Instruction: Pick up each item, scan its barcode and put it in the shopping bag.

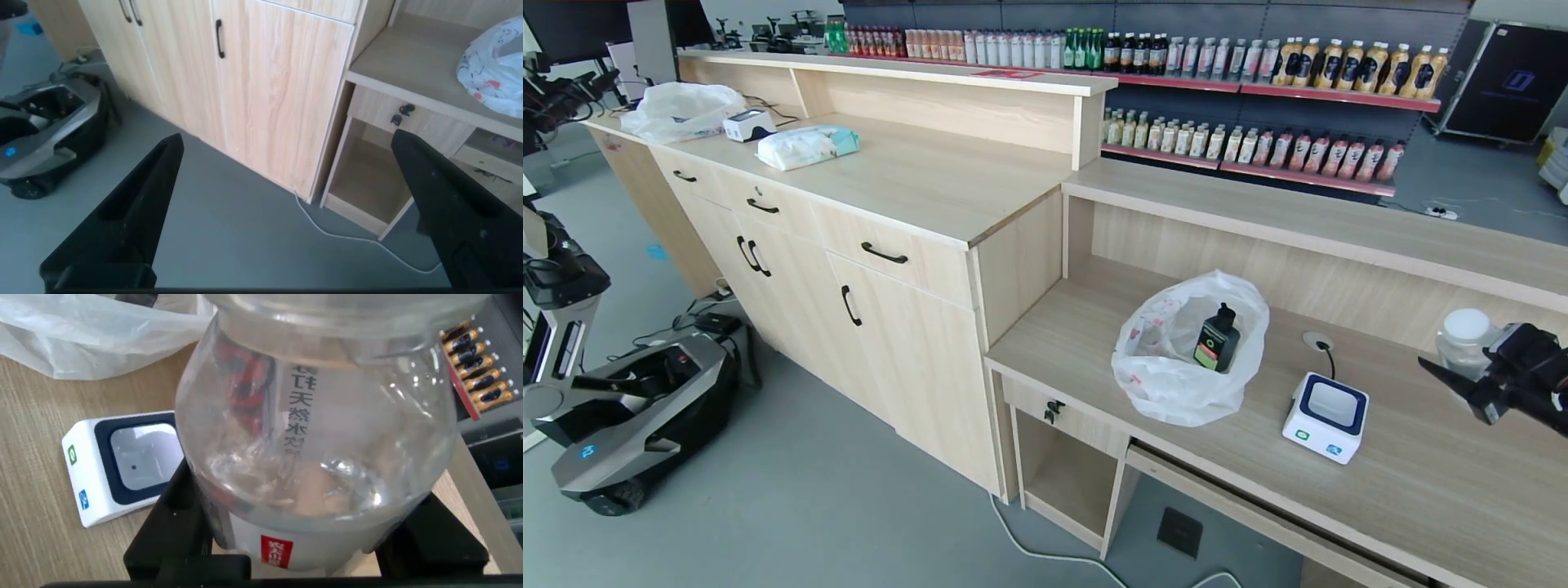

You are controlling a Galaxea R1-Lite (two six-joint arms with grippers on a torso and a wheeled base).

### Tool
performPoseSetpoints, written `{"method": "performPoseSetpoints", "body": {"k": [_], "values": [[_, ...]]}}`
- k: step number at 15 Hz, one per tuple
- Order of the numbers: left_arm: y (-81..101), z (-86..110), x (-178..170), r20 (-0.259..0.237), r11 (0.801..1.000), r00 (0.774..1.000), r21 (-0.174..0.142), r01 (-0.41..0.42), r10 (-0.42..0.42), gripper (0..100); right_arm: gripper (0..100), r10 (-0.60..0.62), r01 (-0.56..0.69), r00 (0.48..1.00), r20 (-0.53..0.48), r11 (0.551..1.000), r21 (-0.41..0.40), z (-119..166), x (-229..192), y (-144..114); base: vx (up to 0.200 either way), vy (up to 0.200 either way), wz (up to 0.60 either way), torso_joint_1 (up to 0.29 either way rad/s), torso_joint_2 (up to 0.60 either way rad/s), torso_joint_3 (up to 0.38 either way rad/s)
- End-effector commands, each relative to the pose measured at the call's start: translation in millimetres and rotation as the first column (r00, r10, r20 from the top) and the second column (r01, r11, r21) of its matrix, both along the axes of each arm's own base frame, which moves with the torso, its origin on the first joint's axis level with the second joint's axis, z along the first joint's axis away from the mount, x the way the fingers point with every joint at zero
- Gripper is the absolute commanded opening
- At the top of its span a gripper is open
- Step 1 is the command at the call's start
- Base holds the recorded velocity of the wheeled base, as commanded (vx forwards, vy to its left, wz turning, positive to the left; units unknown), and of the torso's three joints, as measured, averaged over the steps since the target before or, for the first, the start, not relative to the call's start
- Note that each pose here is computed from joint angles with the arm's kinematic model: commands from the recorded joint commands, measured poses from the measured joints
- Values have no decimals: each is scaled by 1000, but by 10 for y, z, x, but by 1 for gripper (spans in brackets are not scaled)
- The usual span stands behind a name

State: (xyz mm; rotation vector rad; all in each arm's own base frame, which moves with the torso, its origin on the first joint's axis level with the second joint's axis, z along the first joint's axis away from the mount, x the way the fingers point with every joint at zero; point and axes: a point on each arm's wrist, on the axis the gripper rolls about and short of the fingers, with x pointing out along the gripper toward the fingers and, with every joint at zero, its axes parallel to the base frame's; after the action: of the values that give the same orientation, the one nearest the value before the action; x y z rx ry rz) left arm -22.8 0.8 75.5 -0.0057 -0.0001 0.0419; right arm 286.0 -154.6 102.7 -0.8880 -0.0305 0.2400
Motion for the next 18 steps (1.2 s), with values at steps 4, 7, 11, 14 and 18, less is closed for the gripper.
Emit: {"method": "performPoseSetpoints", "body": {"k": [4, 7, 11, 14, 18], "values": [[0, 0, 0, 0, 1000, 1000, -2, -1, 1, 100, 0, 70, -70, 998, -3, 997, 19, -155, 66, -25, 0, 0, 0, 0, 0, 0], [0, 0, 0, 0, 1000, 1000, 0, 0, 0, 100, 0, 85, -85, 996, 30, 996, 6, -232, 124, -12, 0, 0, 0, 0, 0, 0], [0, 0, 0, 0, 1000, 1000, 0, -1, 1, 100, 0, 111, -114, 991, 69, 993, 32, -308, 217, 44, 0, 0, 0, 0, 0, 0], [0, 0, 0, 0, 1000, 1000, 0, -1, 1, 100, 0, 113, -115, 992, 57, 993, 37, -393, 260, 8, 0, 0, 0, 0, 0, 0], [0, 0, 0, 0, 1000, 1000, 0, -1, 1, 100, 0, 123, -125, 989, 81, 992, 20, -355, 334, 10, 0, 0, 0, 0, 0, 0]]}}
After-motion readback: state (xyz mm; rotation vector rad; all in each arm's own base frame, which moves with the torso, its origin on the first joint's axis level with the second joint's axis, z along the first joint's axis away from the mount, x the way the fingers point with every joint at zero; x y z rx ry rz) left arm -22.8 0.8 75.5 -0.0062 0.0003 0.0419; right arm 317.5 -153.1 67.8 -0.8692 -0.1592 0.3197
